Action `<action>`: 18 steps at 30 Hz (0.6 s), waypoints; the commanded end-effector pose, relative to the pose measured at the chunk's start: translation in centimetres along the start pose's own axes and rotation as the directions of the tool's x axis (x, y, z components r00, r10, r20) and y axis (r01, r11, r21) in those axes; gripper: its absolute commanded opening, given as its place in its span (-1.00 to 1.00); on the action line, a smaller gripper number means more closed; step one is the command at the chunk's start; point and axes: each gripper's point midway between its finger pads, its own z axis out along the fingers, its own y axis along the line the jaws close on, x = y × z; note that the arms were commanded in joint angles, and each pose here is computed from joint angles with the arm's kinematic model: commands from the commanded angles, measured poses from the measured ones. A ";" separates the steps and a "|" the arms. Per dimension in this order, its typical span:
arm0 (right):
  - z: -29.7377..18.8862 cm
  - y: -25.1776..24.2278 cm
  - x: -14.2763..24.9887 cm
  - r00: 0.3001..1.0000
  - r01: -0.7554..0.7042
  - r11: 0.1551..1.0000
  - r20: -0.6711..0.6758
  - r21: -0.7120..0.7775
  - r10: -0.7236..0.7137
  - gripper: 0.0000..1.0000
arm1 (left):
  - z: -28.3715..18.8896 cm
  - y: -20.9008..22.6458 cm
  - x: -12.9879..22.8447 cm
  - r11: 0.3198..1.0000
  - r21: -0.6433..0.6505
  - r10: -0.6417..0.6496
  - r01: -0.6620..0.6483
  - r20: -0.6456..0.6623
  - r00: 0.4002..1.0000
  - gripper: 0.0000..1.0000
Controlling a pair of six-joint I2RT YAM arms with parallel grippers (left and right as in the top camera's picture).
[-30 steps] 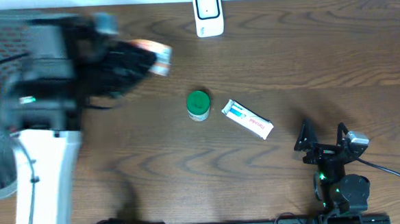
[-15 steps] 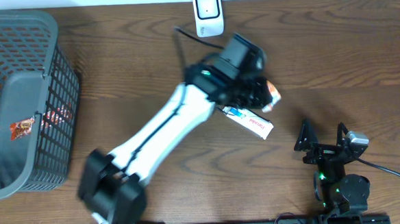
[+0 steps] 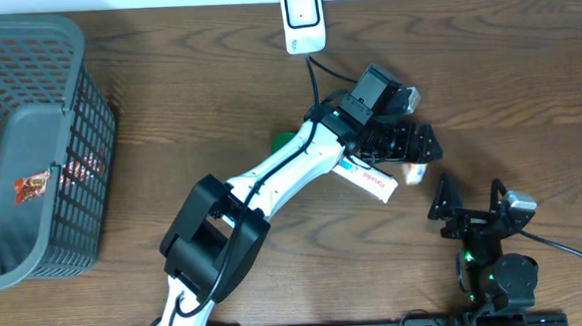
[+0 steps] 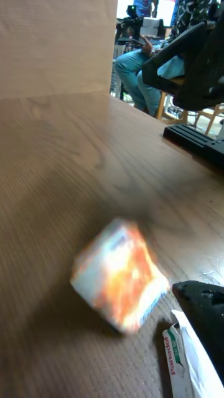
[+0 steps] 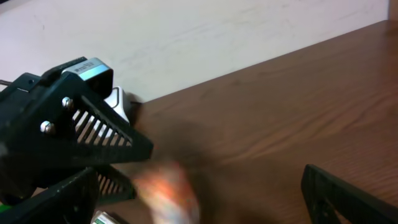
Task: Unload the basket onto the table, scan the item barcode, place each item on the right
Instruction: 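Carry the snack pack with the left gripper and drop it near the right gripper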
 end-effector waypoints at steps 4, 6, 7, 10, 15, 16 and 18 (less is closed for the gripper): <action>0.0 -0.3 -0.1 1.000 0.011 1.000 0.005 0.013 -0.011 0.99 | -2.7 1.5 -2.6 1.000 -0.011 -0.005 0.006 0.068 0.998 0.76; 0.0 -0.3 -0.1 1.000 0.011 1.000 0.005 0.013 -0.011 0.99 | -5.0 1.7 -3.9 1.000 -0.021 0.005 -0.003 0.106 0.994 0.76; 0.0 -0.3 -0.1 1.000 0.011 1.000 0.005 0.013 -0.011 0.98 | -6.7 2.0 -4.7 0.999 -0.036 0.010 -0.006 0.131 0.991 0.76; 0.0 -0.3 -0.1 1.000 0.011 1.000 0.005 0.013 -0.011 0.99 | -10.9 3.1 -6.3 0.992 -0.125 0.020 0.006 0.209 0.978 0.77; 0.0 -0.3 -0.1 1.000 0.011 1.000 0.005 0.013 -0.011 0.99 | -22.3 4.8 -7.6 0.914 -0.403 0.132 0.044 0.398 0.908 0.77; 0.0 -0.3 -0.1 1.000 0.011 1.000 0.005 0.013 -0.011 0.99 | -27.8 4.6 -7.5 0.859 -0.508 0.209 0.070 0.472 0.857 0.77; 0.0 -0.3 -0.1 1.000 0.011 1.000 0.005 0.013 -0.011 0.98 | -33.8 3.5 -6.9 0.806 -0.582 0.291 0.107 0.548 0.784 0.78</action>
